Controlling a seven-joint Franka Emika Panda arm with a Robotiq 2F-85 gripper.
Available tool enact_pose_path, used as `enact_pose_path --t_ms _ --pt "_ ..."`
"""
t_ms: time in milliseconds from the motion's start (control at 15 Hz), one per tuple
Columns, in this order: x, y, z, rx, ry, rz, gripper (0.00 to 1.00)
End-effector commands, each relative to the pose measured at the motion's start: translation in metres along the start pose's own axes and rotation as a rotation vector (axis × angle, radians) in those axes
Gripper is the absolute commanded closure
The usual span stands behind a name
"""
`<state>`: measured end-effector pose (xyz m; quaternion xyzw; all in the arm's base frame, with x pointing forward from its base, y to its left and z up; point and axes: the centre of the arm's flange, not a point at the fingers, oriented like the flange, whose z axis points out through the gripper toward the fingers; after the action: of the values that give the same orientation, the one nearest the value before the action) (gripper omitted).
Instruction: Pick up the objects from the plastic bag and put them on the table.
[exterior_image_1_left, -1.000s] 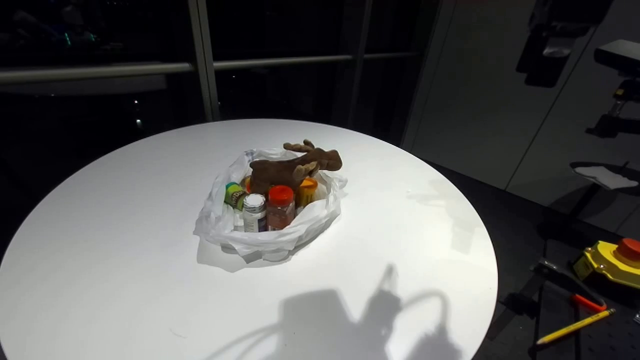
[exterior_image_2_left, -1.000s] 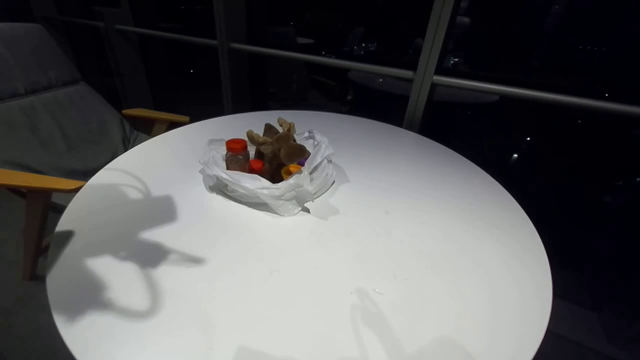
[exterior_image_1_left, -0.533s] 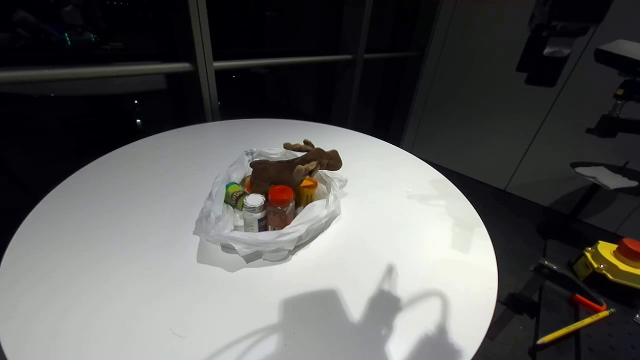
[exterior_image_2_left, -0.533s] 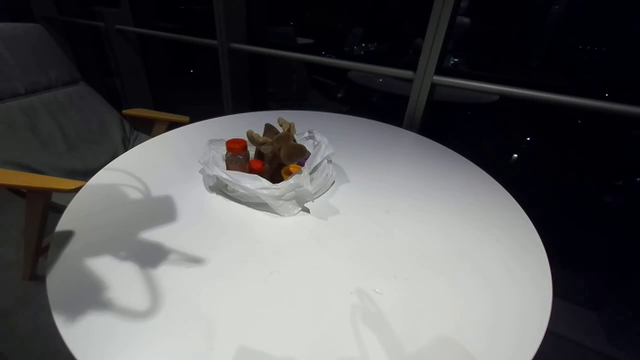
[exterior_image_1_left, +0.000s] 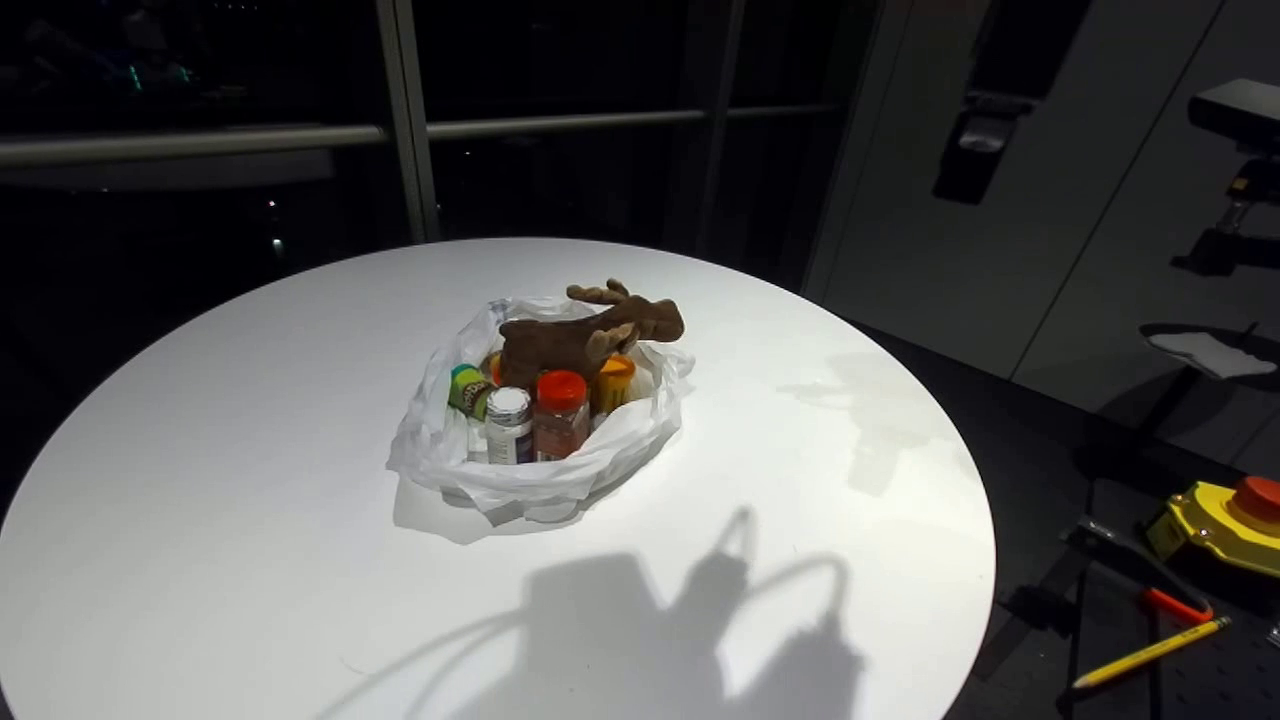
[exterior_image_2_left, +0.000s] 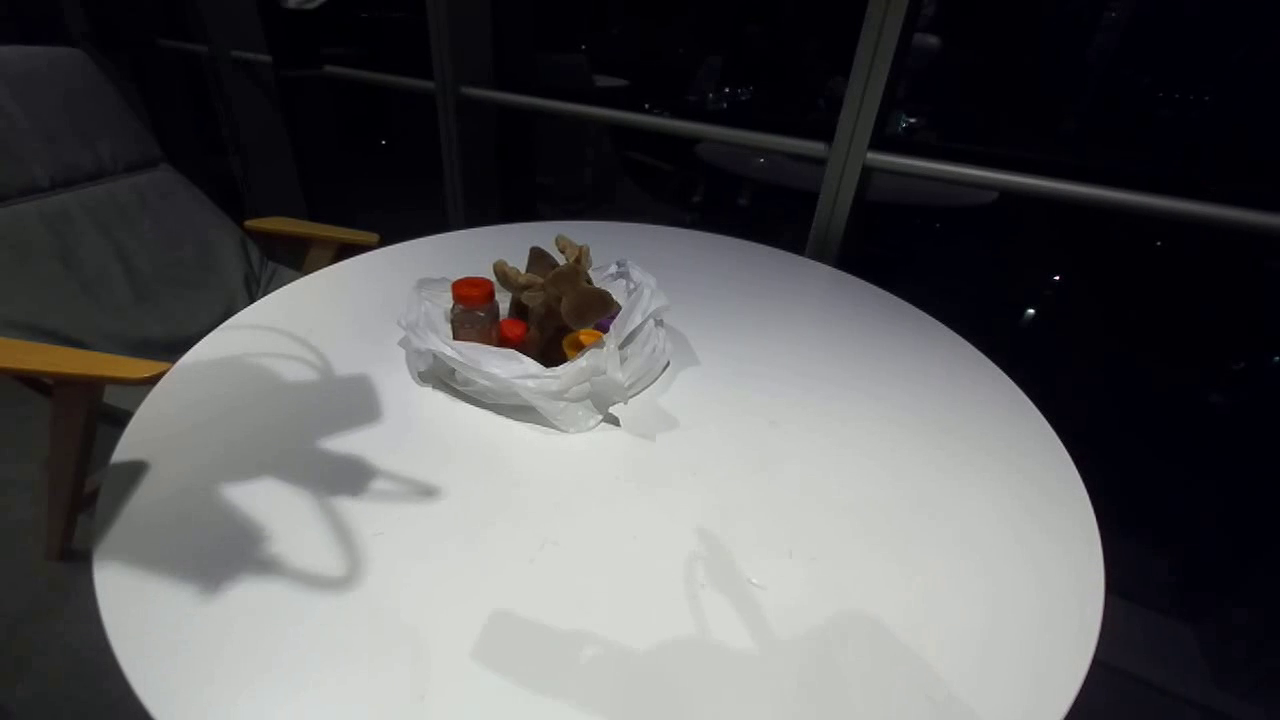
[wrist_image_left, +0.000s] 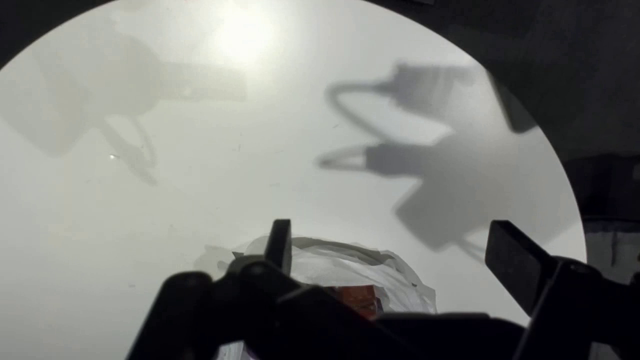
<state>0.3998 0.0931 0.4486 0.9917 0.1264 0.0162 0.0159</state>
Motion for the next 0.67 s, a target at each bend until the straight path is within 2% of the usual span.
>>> enact_pose_path --t_ms 0,200,467,600 --pt "0.074 -0.011 0.026 -0.028 0.037 0.001 0.00" --pt "0.124 -0.019 0.055 -0.073 0.033 -0.008 0.00" --pt "0.187 -0.025 0.102 -0.186 0.093 -0.043 0.00" --pt "0.214 -0.022 0.124 -0.189 0.080 -0.064 0.00"
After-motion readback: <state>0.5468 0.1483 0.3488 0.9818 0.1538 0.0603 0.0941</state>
